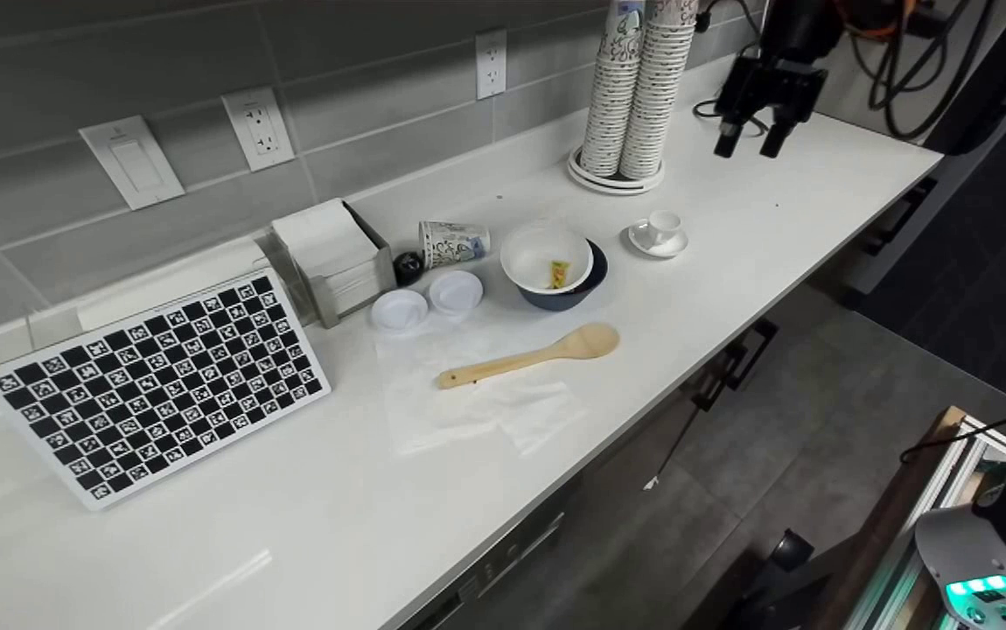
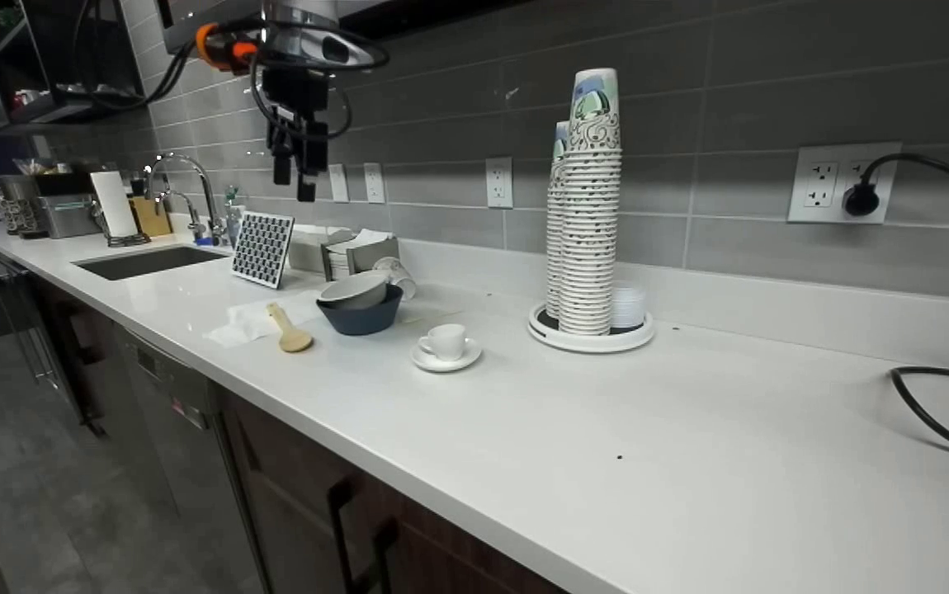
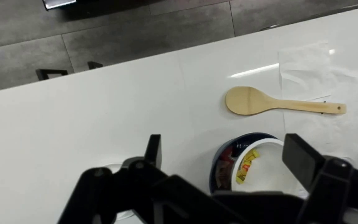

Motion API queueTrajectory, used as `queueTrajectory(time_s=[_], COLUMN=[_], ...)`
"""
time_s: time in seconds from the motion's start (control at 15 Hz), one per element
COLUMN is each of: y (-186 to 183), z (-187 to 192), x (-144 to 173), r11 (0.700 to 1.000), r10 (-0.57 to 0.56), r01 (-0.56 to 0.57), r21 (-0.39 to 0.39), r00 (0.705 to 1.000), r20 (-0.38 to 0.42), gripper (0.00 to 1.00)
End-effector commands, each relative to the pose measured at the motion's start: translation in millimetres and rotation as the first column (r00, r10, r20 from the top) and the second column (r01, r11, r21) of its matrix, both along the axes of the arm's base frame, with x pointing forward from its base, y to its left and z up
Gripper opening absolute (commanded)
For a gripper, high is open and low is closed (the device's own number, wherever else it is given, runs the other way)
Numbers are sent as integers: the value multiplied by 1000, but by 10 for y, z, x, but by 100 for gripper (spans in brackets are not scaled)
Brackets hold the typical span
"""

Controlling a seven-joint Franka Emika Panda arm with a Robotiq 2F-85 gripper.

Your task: Pick up the coffee cups and make them stand upright

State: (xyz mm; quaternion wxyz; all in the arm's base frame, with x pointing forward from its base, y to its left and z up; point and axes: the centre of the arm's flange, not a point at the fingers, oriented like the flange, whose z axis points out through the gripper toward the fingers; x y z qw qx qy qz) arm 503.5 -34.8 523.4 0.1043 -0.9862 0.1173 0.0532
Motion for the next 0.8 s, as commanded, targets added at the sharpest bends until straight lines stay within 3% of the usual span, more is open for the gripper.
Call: queueTrajectory(time_s=[0.0,0.2,0.4,0.53,0.67,0.73], y=[739,1436,2065,2395,2636,2345], z=[-473,-787,-1009,-1152,-1289,-1333], x=[538,995,1423,1681,1904,1319], r11=[997,980,942,910,902,915], r10=[66,130,188,182,114,158], r01=[-65,-100,-98,-69,-46,-66], r21=[-29,-173,-320,-409,-430,-397], r00=[997,976,946,952,984,966], r20=[32,173,264,244,135,203], gripper=[100,100,100,100,100,100])
